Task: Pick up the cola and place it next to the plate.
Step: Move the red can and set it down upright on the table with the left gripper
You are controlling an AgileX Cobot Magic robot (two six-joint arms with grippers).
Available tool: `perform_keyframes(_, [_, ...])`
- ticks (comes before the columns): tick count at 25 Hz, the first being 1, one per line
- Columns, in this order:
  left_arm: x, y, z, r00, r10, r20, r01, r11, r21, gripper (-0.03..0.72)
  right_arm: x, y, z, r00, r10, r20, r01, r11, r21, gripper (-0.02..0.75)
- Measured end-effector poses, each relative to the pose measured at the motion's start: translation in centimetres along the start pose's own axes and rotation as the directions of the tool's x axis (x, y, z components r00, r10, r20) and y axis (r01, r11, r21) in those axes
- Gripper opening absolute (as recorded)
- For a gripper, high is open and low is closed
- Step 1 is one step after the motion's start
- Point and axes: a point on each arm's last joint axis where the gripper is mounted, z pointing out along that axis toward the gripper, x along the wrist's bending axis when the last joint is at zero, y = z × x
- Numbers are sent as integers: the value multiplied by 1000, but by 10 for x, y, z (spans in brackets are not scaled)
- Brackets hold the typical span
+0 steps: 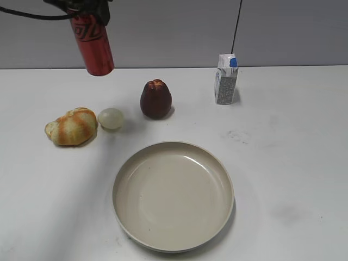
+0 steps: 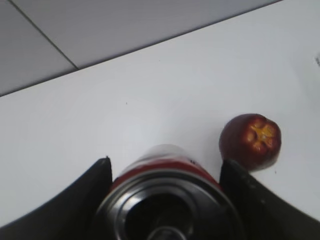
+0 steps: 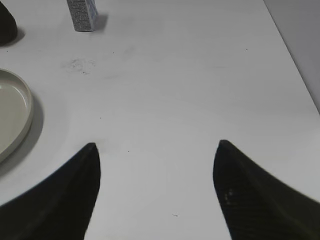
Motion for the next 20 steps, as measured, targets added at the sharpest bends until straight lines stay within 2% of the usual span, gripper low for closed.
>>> perform_keyframes(5, [-25,-4,-30,997,26,67,-28,999,33,496,0,0,0,1000,0,0,0,1000,0,535])
perform_keyframes(14, [-113,-10,-30,963,177,202,-189,981,39,496,0,0,0,1000,0,0,0,1000,0,535])
perform_keyframes(16, [-123,-10,-20,958,193,212,-206,978,38,496,0,0,0,1000,0,0,0,1000,0,535])
perform_keyframes(20, [-130,-13,13,957,195,213,-214,974,71,496,0,0,0,1000,0,0,0,1000,0,535])
